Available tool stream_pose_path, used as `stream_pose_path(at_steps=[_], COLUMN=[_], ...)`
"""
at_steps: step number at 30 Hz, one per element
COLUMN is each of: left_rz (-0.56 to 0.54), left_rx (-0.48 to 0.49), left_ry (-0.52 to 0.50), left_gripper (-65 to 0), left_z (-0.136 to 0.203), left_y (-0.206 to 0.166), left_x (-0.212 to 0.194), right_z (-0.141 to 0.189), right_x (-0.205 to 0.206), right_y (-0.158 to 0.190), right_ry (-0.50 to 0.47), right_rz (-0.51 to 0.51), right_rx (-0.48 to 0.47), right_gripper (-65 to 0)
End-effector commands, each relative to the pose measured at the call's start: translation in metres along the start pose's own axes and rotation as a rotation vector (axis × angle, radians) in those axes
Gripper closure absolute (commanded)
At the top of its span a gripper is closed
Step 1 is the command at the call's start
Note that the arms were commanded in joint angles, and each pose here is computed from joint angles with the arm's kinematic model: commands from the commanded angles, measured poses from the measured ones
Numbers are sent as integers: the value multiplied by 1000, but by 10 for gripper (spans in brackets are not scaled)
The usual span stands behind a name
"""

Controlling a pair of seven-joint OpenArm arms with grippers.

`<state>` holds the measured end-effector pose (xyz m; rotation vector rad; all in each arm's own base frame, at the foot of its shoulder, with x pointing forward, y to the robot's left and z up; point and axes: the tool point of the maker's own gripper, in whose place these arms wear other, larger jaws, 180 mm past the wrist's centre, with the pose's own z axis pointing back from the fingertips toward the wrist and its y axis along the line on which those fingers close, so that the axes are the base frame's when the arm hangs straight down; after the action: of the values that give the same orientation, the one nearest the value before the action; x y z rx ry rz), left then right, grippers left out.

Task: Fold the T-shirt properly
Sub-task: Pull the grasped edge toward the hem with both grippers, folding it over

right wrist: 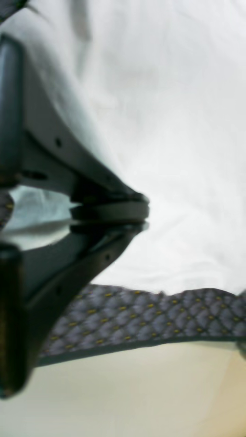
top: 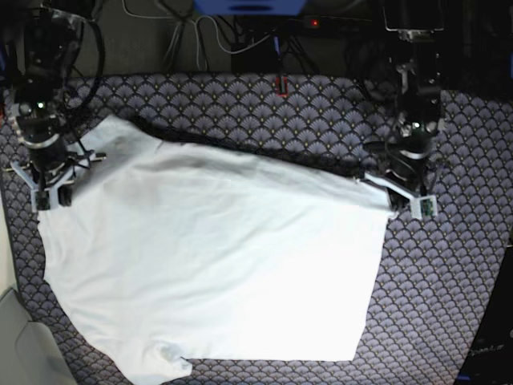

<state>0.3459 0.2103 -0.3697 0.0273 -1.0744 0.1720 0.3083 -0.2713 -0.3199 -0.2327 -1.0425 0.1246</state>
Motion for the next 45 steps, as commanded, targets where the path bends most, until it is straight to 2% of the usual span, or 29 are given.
stream_pose_path(at_steps=[1, 9, 13, 18, 23, 29, 34, 41, 45], left_rz=[-6, -3, -2, 4, 12, 18, 18, 17, 2], left_rx=[1, -11, -15, -8, 0, -3, -2, -2, -24], left_ry=[-71, -137, -161, -127, -79, -76, -72, -67, -62], left_gripper=[-5, -5, -5, -5, -5, -5, -5, -5, -5], left_z=[-2, -18, -21, -33, -44, -45, -44, -44, -45], left_y=[0, -7, -9, -6, -2, -4, -4, -4, -14], left_x=[28, 85, 101, 93, 77, 76, 74, 72, 70], right_z=[-4, -44, -63, -85, -106, -127, -129, -126, -127], right_x=[18, 34, 46, 65, 79, 100, 95, 52, 42], right_y=[-8, -24, -36, -52, -48, -46, -53, -44, -30], right_ry=[-46, -32, -32, -39, -29, -73, -50, 29, 54], right_rz=[14, 35, 20, -14, 1, -34, -36, -24, 12], right_rx=[-10, 4, -4, -13, 21, 43, 38, 55, 86], right_gripper=[-11, -11, -11, -11, -11, -11, -11, -14, -93])
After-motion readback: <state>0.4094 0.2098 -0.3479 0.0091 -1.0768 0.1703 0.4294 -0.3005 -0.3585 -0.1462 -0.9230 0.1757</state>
